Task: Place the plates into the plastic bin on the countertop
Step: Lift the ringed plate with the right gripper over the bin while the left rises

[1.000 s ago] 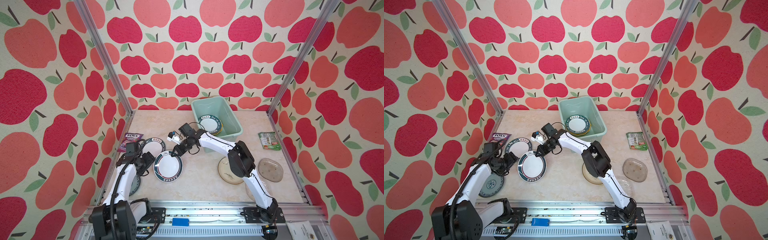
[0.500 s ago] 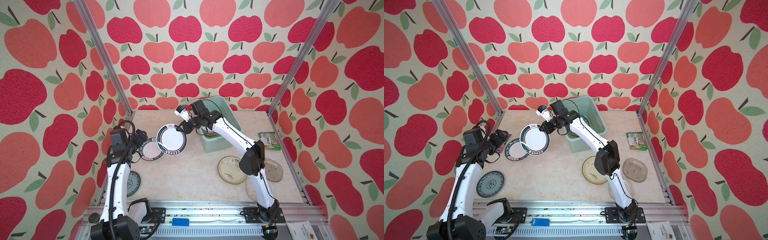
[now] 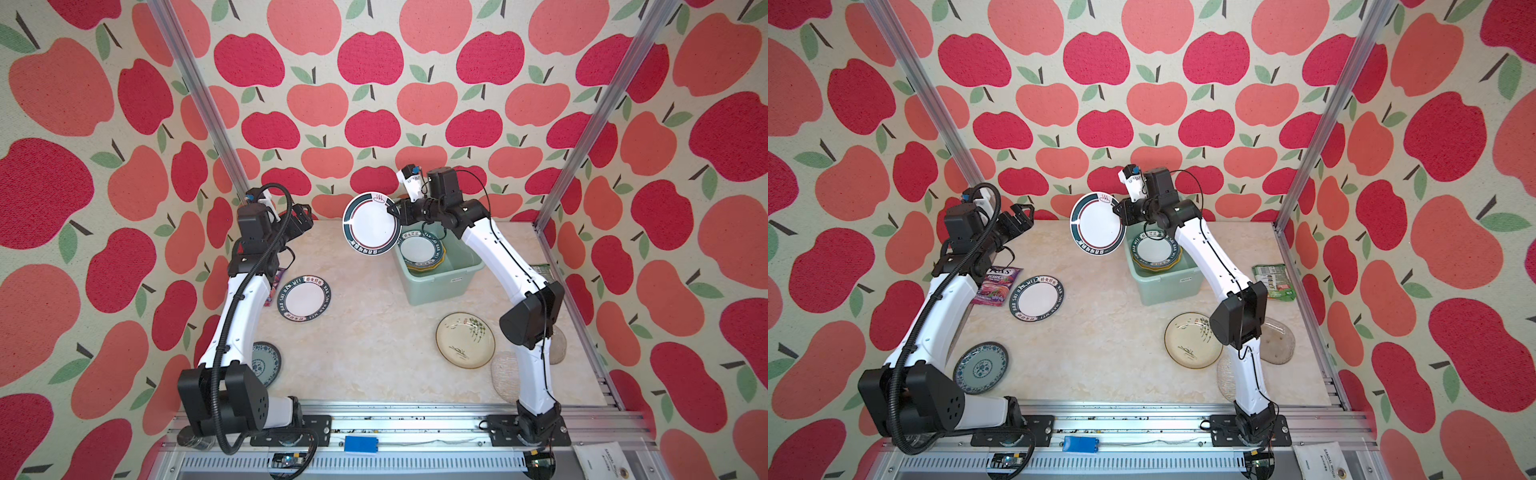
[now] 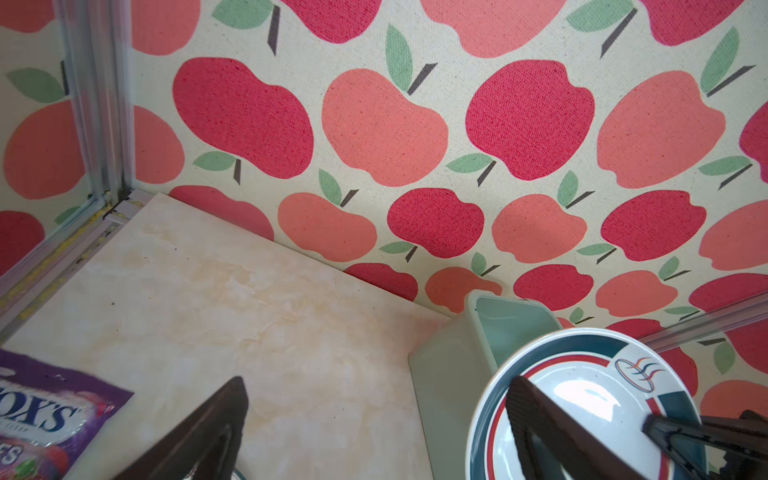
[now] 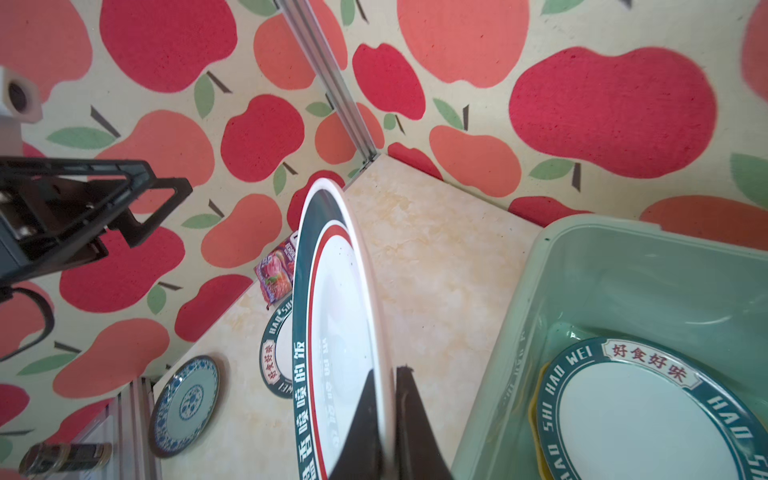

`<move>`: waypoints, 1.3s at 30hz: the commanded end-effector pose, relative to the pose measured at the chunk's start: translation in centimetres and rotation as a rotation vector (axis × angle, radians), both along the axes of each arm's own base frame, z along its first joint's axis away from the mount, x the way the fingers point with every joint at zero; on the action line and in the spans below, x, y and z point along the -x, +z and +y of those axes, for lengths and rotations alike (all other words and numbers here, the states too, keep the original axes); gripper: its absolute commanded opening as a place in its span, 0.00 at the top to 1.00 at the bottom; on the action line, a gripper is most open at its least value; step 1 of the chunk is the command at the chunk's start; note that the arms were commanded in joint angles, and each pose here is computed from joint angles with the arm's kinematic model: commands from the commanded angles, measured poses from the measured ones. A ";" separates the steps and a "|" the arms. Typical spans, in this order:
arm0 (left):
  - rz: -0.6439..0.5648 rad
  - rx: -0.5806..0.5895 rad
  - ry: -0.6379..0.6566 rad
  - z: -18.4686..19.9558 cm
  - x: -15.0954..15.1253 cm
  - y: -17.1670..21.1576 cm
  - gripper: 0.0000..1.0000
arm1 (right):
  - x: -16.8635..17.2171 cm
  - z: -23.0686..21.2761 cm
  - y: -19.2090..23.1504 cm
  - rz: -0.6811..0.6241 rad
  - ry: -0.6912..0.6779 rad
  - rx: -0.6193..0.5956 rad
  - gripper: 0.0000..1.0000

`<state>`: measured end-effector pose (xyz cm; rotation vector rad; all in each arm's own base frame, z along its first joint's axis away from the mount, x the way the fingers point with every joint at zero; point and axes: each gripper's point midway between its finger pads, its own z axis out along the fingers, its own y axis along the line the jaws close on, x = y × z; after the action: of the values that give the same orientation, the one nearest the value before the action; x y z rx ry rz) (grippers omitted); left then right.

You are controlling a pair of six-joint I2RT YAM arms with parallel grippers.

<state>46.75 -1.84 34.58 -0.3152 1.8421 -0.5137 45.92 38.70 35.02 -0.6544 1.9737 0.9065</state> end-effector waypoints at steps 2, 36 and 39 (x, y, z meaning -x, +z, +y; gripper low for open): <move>-0.115 -0.062 -0.098 -3.4 -3.5 2.7 0.01 | -3.3 -4.8 5.9 -0.044 -0.220 -0.163 1.00; -0.078 -0.166 -0.382 -11.2 -8.8 -3.0 0.01 | -6.0 -17.6 -8.8 0.607 -1.295 -0.368 1.00; -0.073 -0.139 -0.371 -10.7 -8.7 -3.3 0.01 | -6.0 -17.2 -9.6 0.663 -1.338 -0.367 1.00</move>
<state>55.08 -13.04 30.96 0.1580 1.8838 -0.6088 52.21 22.00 26.61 1.0714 2.0856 0.5996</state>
